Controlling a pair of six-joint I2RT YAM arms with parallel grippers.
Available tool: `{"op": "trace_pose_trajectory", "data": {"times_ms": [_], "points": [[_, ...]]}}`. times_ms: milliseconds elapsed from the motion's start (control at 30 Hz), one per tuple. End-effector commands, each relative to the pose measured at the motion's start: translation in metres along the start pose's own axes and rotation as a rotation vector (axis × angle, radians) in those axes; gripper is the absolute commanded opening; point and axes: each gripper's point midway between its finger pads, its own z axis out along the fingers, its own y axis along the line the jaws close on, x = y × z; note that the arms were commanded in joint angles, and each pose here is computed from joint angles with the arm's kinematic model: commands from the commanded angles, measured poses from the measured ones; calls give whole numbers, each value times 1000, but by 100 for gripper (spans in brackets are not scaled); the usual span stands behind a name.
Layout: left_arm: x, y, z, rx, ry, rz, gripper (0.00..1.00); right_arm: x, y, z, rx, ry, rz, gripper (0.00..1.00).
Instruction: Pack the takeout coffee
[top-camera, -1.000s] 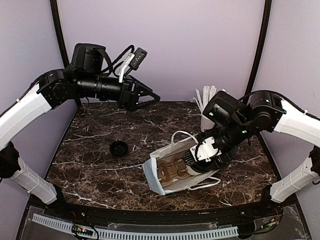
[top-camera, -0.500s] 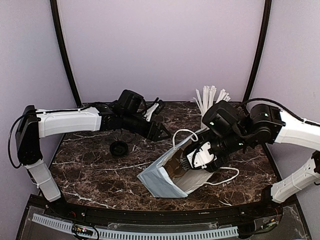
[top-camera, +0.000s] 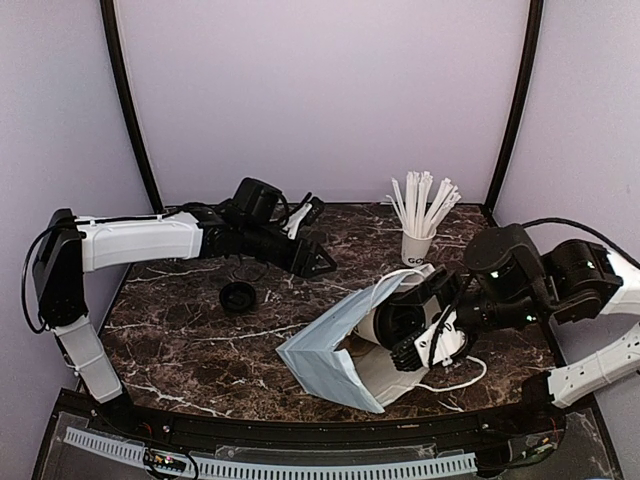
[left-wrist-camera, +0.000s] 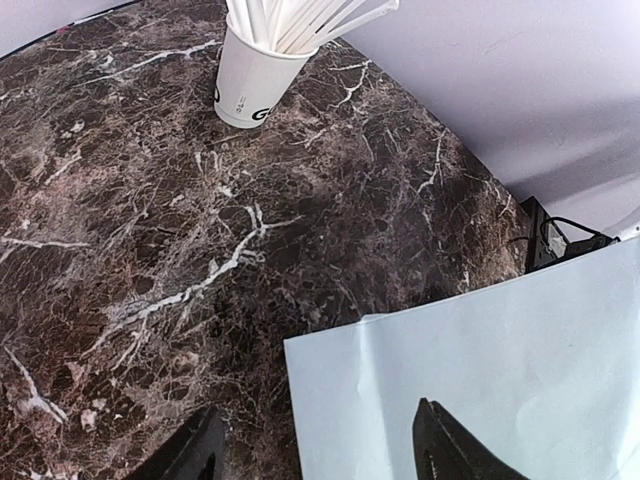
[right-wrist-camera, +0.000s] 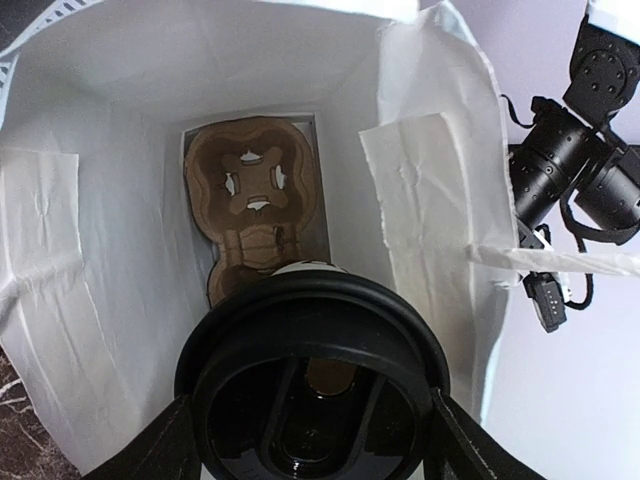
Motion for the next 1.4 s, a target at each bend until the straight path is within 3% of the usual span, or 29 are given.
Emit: {"op": "trace_pose_trajectory", "data": {"times_ms": [0, 367, 967, 1367], "points": [[4, 14, 0, -34, 28, 7, 67, -5, -8, -9, 94, -35, -31, 55], [0, 21, -2, -61, 63, 18, 66, 4, -2, -15, 127, -16, -11, 59], [14, 30, 27, 27, 106, 1, 64, 11, 17, 43, 3, 93, -38, 58], [30, 54, 60, 84, 178, -27, 65, 17, -15, 83, -61, 145, 79, 57]]}}
